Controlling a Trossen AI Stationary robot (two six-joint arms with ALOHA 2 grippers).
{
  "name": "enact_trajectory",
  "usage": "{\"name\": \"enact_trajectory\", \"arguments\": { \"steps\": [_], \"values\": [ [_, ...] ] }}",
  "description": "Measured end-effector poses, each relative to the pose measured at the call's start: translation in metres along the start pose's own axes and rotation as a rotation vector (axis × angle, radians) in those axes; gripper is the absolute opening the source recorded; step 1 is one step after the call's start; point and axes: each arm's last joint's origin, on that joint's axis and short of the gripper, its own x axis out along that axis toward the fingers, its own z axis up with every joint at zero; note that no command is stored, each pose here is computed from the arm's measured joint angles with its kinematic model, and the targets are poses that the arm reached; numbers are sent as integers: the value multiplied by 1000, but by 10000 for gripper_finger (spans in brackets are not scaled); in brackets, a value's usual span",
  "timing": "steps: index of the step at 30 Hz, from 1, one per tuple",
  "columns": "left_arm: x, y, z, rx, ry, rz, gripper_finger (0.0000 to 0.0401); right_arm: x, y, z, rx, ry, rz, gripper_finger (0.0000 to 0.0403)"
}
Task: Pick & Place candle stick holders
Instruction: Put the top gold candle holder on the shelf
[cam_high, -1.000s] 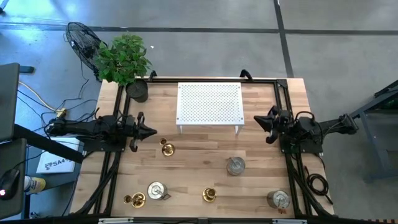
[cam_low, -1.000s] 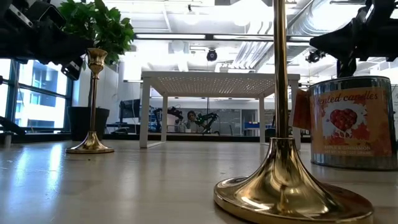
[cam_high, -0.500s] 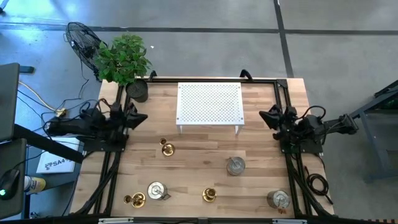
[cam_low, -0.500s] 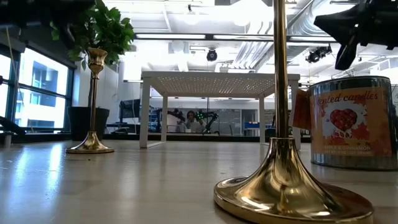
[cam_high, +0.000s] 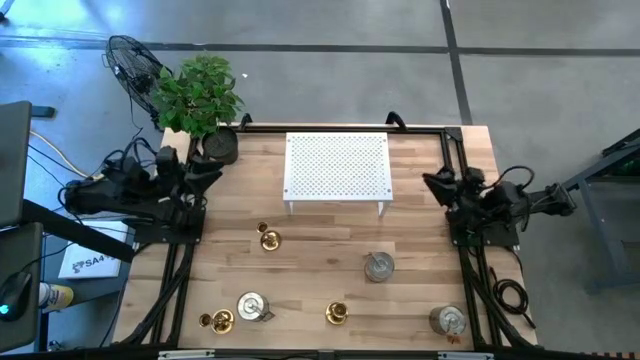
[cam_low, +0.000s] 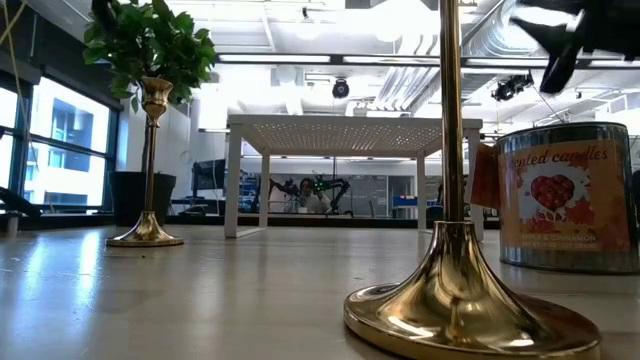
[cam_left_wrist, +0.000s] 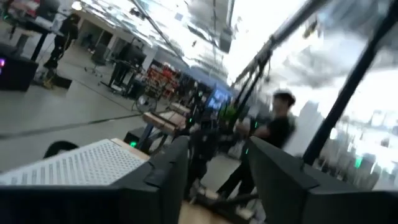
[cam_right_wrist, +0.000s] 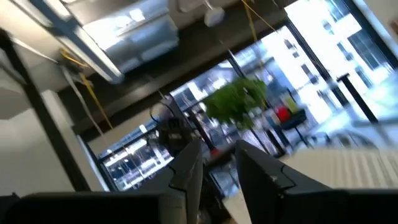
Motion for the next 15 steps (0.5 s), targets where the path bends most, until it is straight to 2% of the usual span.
{"name": "enact_trajectory", "arguments": {
  "steps": [6, 10, 15],
  "values": [
    [12, -17, 34, 70, 41, 11, 201, 5, 21, 49, -80, -93, 58, 108],
    [20, -30, 58, 152, 98, 18, 202, 14, 32, 66, -166, -29, 44, 109],
    [24, -39, 77, 214, 305, 71, 202, 31, 43, 72, -220, 63, 11, 109]
  ]
}}
